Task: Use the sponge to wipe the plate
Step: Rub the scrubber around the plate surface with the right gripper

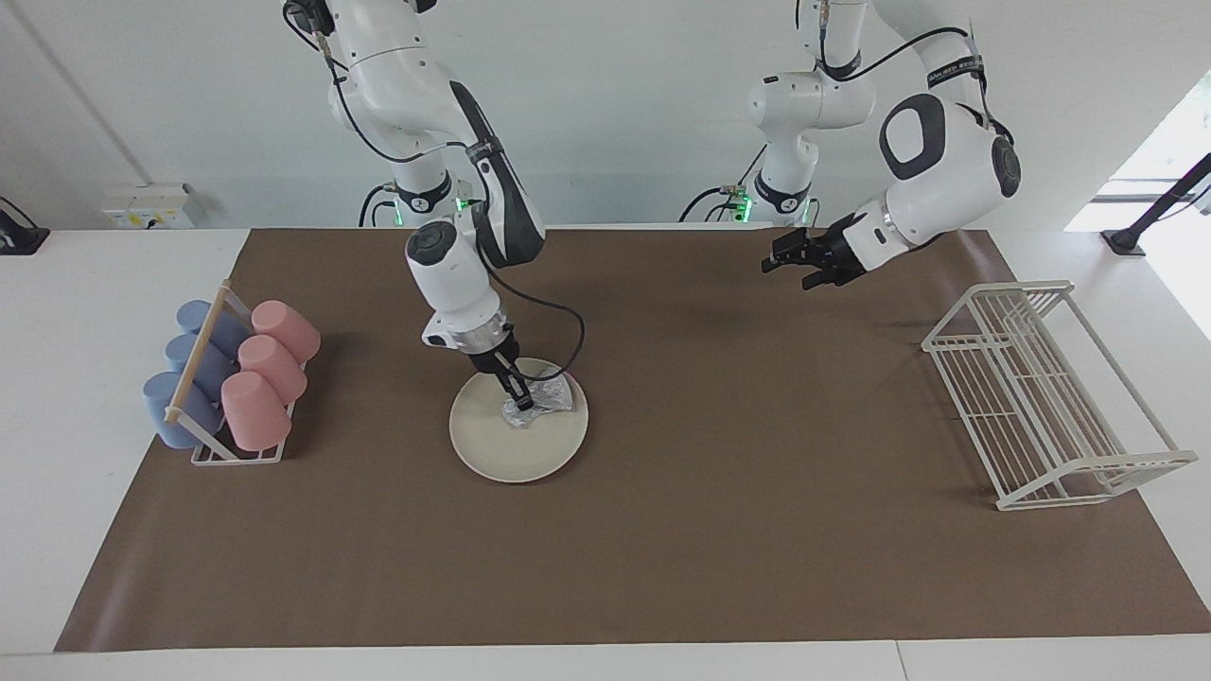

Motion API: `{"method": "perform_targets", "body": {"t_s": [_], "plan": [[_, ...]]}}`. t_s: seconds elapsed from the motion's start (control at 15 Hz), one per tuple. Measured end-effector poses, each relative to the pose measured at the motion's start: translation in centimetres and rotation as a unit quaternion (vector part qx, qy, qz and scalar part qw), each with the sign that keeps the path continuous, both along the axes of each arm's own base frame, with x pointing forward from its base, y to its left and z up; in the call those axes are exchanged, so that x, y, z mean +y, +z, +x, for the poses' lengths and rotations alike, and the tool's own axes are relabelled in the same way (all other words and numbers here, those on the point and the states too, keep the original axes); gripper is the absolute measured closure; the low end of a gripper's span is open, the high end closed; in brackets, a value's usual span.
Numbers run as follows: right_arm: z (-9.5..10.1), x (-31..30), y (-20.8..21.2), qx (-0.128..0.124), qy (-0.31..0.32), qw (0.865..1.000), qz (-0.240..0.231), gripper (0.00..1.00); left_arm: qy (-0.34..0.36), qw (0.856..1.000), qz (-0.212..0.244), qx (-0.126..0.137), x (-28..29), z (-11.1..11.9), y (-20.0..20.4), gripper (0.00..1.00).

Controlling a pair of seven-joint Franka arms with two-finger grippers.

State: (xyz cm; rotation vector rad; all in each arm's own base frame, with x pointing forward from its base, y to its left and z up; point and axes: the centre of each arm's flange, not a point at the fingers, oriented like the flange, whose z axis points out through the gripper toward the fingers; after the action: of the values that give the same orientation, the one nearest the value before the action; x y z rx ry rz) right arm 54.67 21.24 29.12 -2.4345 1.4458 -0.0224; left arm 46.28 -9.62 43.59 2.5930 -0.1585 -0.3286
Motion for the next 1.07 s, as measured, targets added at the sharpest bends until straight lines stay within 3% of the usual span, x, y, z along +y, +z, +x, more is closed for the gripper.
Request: {"method": "perform_targets", "body": {"t_s": [0.53,0.8,1.07], "plan": [[1.8,-5.4,-0.1,-0.024,0.045,0.999,-0.018,0.92,0.007,1.000,0.003,-0.003,-0.4,0.3,0.8,0.00],[1.3,-3.6,-0.1,-0.016,0.027,0.999,-0.011,0.92,0.009,1.000,0.004,-0.002,-0.5,0.3,0.8,0.00],[-0.5,1.4,0.0,0.009,-0.020,1.000,0.006,0.92,0.012,1.000,0.005,0.001,-0.6,0.3,0.8,0.00]]}}
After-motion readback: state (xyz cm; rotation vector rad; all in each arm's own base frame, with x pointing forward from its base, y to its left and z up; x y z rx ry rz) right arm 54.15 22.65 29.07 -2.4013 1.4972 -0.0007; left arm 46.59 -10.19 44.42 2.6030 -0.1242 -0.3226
